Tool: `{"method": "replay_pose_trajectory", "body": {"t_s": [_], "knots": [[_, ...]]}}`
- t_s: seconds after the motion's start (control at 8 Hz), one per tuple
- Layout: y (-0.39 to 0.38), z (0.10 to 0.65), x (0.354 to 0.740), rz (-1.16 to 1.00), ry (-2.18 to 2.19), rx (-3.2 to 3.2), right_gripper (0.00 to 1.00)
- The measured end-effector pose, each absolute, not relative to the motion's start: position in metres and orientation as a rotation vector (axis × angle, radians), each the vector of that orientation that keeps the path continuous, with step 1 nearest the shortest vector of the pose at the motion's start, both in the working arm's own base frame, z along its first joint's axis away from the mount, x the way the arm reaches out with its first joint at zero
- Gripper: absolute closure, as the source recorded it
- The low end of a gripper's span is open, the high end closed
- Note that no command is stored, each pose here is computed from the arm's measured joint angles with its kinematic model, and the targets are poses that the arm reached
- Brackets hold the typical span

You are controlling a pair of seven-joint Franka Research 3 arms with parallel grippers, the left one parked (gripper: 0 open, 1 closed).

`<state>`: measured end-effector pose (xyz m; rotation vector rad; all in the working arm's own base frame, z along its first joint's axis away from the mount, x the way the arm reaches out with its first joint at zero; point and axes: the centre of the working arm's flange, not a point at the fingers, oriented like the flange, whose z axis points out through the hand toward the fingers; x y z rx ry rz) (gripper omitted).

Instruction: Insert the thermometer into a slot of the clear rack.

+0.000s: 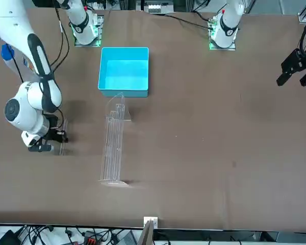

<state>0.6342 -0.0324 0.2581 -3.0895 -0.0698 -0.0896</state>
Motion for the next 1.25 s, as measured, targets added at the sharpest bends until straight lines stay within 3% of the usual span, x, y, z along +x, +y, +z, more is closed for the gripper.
{"method": "replay_pose_trajectory", "body": {"t_s": [0.62,1.25], "knots": [[0.080,0.377,0.643,-0.021,0.206,-3.002,0.78],[0.186,0.375,0.641,-0.136,0.398,-2.890,0.78]]}}
